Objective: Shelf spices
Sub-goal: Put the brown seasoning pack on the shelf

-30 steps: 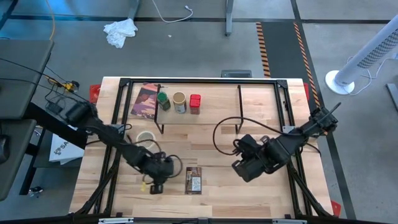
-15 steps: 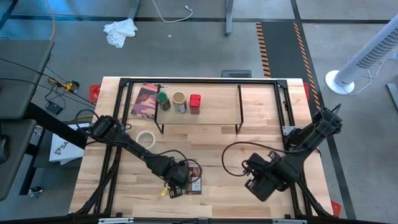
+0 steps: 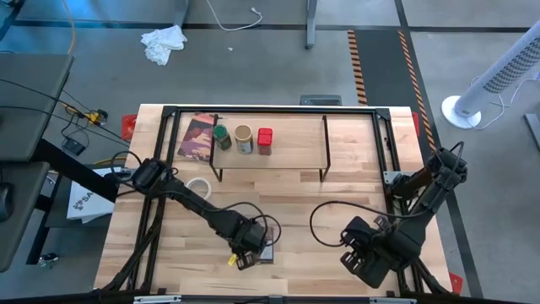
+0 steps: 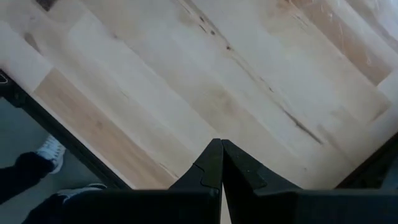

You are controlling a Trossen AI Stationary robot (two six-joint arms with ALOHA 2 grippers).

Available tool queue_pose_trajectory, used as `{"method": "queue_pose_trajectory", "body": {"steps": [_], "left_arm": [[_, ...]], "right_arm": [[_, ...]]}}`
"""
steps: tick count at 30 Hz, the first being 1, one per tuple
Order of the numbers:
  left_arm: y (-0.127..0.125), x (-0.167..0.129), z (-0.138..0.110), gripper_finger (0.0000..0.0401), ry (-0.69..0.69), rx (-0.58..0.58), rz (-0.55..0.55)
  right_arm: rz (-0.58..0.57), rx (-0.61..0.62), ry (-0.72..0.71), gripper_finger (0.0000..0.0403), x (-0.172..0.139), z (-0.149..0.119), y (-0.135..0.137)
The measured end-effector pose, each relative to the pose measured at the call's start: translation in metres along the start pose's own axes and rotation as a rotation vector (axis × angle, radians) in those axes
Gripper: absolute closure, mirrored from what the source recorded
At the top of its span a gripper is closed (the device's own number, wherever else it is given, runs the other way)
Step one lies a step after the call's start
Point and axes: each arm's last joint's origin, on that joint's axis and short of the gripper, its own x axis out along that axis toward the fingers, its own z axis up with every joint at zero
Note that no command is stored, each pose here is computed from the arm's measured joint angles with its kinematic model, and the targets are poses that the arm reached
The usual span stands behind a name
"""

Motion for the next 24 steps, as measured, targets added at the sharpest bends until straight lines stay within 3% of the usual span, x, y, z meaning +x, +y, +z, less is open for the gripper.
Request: {"method": "queue_pose_trajectory", "body": {"steps": [8,13,17,22,24], "left_arm": [[0.003,0.000,0.023,0.0401,-0.119,-0.042,-0.087],[-0.007,-0.003,0.050,0.0401,-0.394,0.021,-0.202],[-0.009,-0.016,0.069,0.0401,-0.572,-0.013,-0.287],[-0.002,-0.035,0.079,0.0401,-0.567,0.000,-0.392],[0.003,-0.050,0.078,0.0401,-0.564,0.047,-0.374]], "right_arm": [[0.008,0.075,-0.026,0.0403,-0.004,-0.017,-0.003],[0.023,0.156,-0.093,0.0403,-0.006,-0.022,-0.005],[0.035,0.192,-0.118,0.0403,-0.006,-0.023,-0.005],[0.035,0.192,-0.124,0.0403,-0.006,-0.022,-0.005],[0.037,0.197,-0.137,0.0403,-0.006,-0.020,-0.005]]}}
